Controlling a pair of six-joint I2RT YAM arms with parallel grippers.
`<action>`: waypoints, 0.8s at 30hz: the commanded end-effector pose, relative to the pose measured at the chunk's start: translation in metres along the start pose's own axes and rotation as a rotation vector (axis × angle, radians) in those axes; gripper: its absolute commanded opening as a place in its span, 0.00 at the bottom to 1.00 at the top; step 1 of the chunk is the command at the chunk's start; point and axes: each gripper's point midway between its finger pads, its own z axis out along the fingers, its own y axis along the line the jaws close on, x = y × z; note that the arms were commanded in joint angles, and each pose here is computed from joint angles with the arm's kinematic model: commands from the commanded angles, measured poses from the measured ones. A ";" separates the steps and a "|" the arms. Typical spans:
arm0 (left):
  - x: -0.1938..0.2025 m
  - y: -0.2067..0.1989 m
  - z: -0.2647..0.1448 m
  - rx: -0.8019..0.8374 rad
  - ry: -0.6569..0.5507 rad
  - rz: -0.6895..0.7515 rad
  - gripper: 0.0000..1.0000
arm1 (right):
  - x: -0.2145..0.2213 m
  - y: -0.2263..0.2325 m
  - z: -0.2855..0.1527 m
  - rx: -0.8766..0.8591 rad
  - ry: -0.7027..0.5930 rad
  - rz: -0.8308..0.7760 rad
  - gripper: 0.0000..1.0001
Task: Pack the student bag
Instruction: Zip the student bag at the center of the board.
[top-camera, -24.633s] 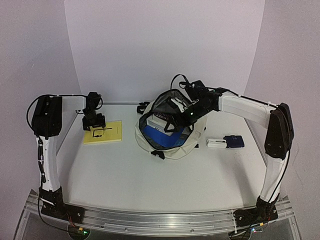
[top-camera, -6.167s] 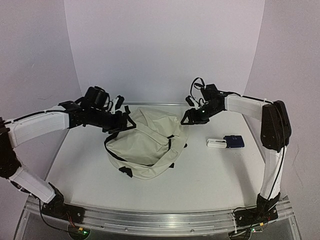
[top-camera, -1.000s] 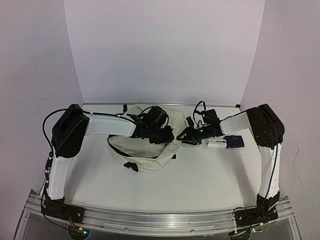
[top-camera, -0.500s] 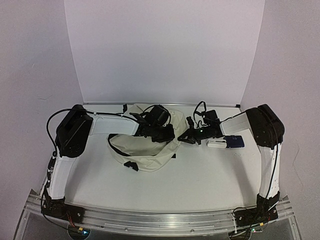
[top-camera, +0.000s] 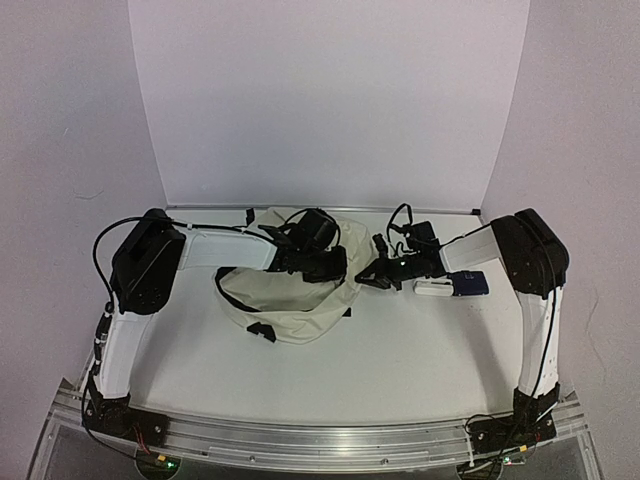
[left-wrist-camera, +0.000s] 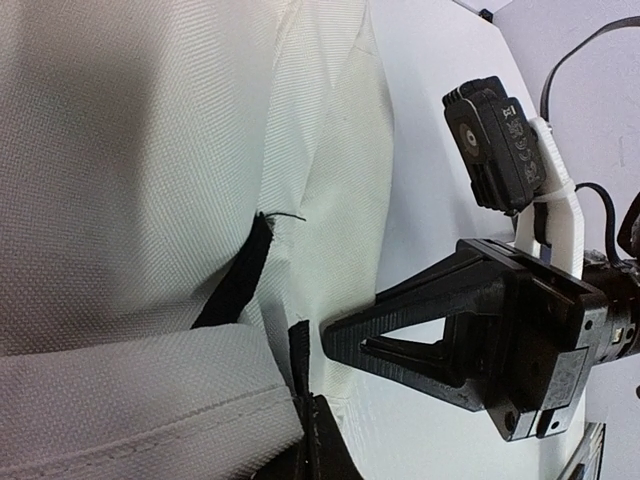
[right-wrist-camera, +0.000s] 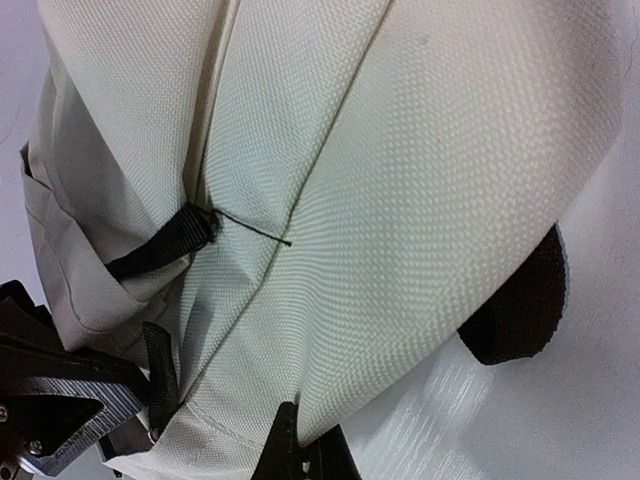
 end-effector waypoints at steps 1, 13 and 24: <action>-0.029 -0.002 -0.010 -0.016 -0.076 0.004 0.09 | 0.006 0.030 -0.001 -0.069 0.023 -0.052 0.00; -0.012 0.007 0.020 -0.051 0.012 0.025 0.22 | 0.007 0.034 -0.003 -0.082 0.027 -0.052 0.00; -0.015 0.017 0.010 -0.133 0.009 0.063 0.27 | 0.006 0.029 -0.002 -0.064 0.020 -0.047 0.00</action>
